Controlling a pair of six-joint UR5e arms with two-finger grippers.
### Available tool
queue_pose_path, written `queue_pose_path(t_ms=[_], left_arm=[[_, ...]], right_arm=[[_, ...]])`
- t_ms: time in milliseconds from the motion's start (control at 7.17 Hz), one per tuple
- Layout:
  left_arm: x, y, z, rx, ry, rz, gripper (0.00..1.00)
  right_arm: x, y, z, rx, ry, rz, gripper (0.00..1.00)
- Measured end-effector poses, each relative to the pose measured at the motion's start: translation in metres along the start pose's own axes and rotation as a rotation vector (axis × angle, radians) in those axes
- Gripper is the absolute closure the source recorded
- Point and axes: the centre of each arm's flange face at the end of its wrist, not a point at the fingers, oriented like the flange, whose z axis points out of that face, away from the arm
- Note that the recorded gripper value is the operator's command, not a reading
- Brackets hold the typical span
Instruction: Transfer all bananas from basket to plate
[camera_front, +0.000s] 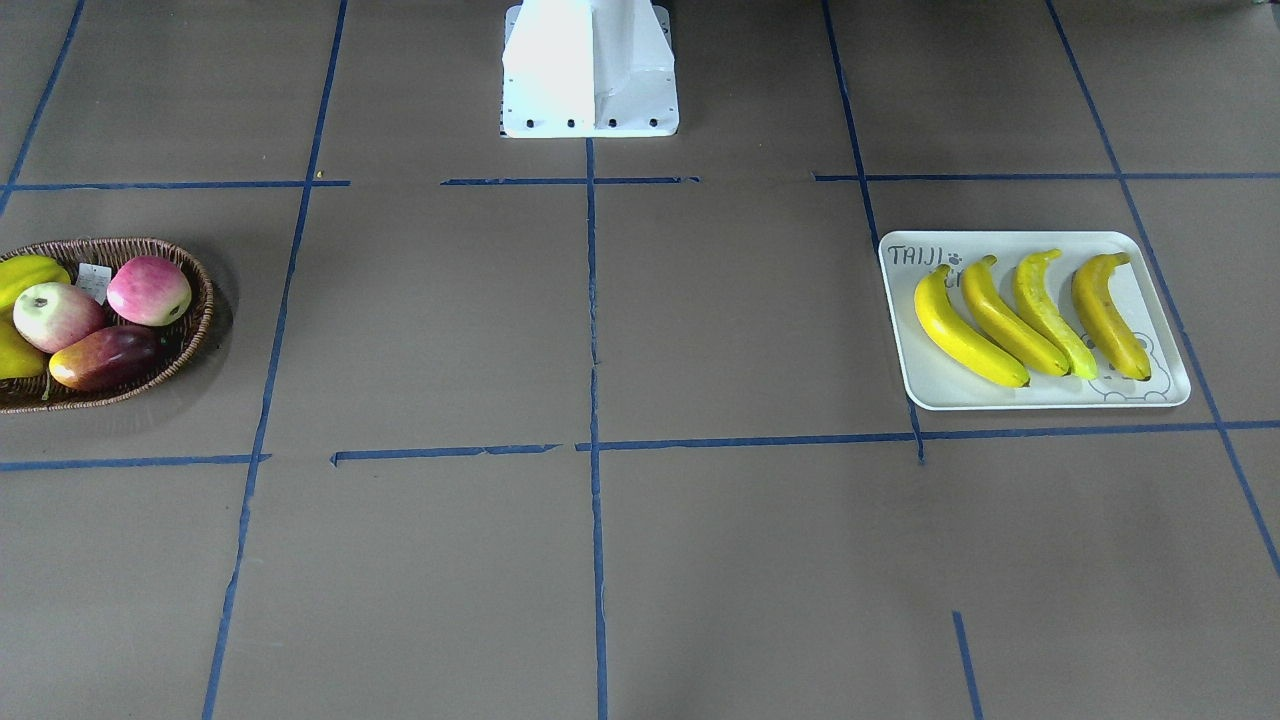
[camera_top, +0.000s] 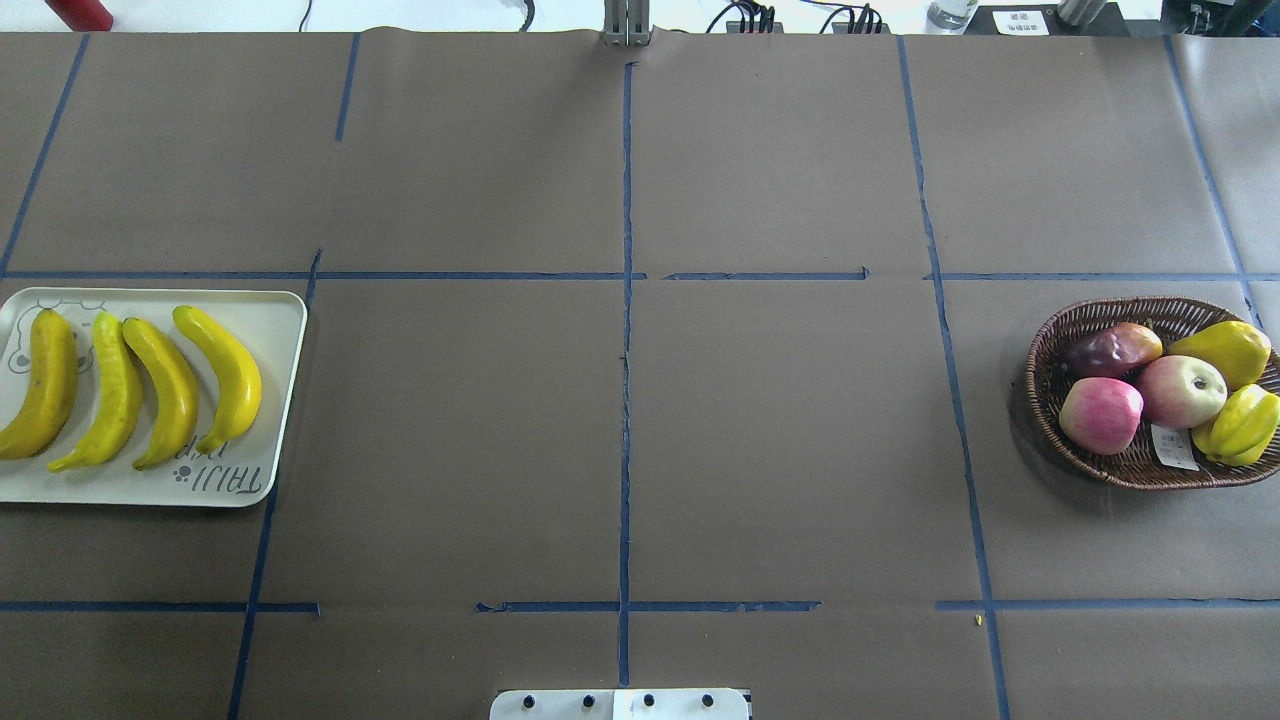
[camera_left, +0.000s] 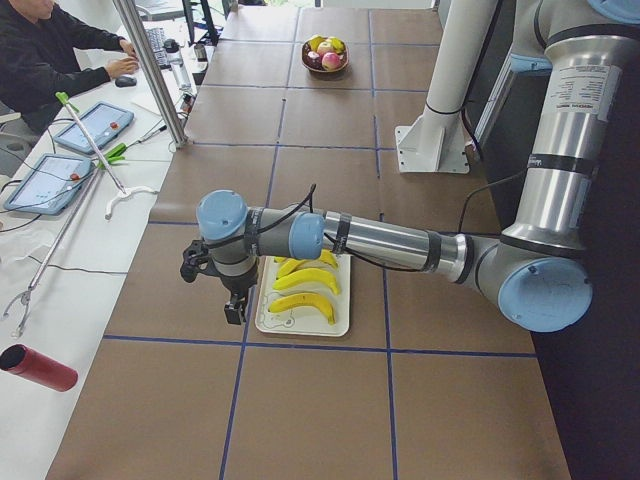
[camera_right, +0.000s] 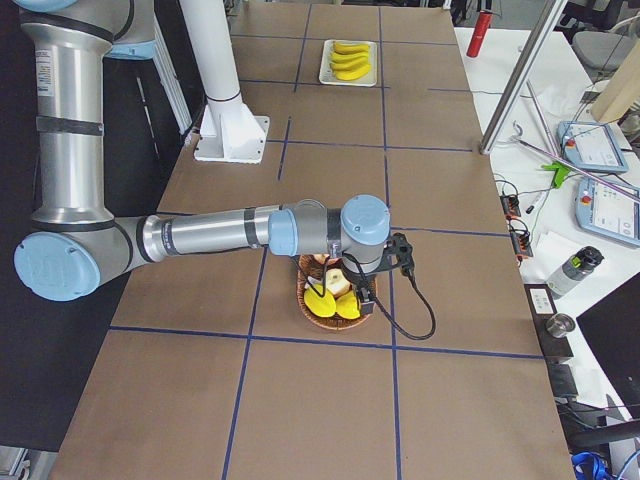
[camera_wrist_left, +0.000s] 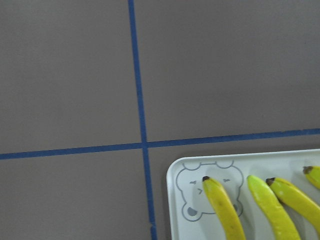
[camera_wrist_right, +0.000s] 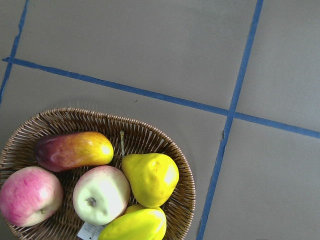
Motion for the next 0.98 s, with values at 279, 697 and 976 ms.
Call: queue_pose_path(t_ms=[279, 697, 976], left_arm=[[-0.017, 0.026, 0.015, -0.029, 0.007, -0.030, 0.01], [-0.020, 0.042, 0.019, -0.040, 0.009, -0.048, 0.01], [-0.020, 0.043, 0.019, -0.041, 0.009, -0.050, 0.01]], right_arm=[[0.013, 0.004, 0.006, -0.013, -0.006, 0.034, 0.00], [0.036, 0.016, 0.015, -0.026, -0.037, 0.096, 0.00], [0.057, 0.031, 0.031, -0.051, -0.054, 0.141, 0.00]])
